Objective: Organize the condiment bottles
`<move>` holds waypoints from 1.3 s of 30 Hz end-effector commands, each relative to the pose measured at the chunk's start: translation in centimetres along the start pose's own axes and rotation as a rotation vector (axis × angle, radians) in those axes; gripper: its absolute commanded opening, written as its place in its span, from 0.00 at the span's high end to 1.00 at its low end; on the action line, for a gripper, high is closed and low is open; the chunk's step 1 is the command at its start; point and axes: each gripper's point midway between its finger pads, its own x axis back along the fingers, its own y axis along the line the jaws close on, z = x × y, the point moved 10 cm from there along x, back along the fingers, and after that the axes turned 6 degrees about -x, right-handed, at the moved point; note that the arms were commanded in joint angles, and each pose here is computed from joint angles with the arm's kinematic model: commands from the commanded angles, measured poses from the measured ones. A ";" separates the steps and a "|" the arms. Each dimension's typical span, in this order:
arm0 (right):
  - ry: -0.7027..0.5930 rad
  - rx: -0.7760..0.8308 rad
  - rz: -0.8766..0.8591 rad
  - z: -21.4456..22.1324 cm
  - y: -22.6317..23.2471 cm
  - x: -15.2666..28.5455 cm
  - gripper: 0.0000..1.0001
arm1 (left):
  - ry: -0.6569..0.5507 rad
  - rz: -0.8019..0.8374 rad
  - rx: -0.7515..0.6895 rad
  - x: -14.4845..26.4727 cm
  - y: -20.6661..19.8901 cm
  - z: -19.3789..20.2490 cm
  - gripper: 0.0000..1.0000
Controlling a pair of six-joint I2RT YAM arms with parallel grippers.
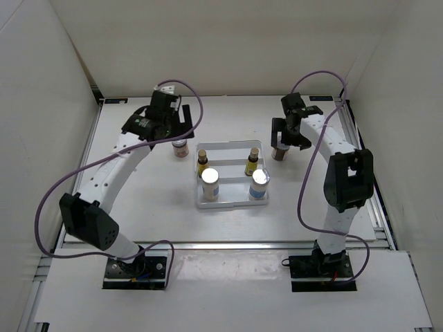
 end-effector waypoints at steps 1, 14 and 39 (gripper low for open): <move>-0.031 -0.007 -0.073 -2.0 0.1 -0.1 0.00 | -0.037 -0.090 -0.014 1.7 3.1 0.0 0.00; -0.014 -0.005 -0.095 -3.5 0.9 -2.4 0.59 | 0.019 -0.138 0.028 0.7 5.3 1.8 0.00; -0.100 0.228 -0.406 -3.3 11.2 4.3 0.92 | 0.068 -0.131 0.029 -0.5 5.2 2.6 0.00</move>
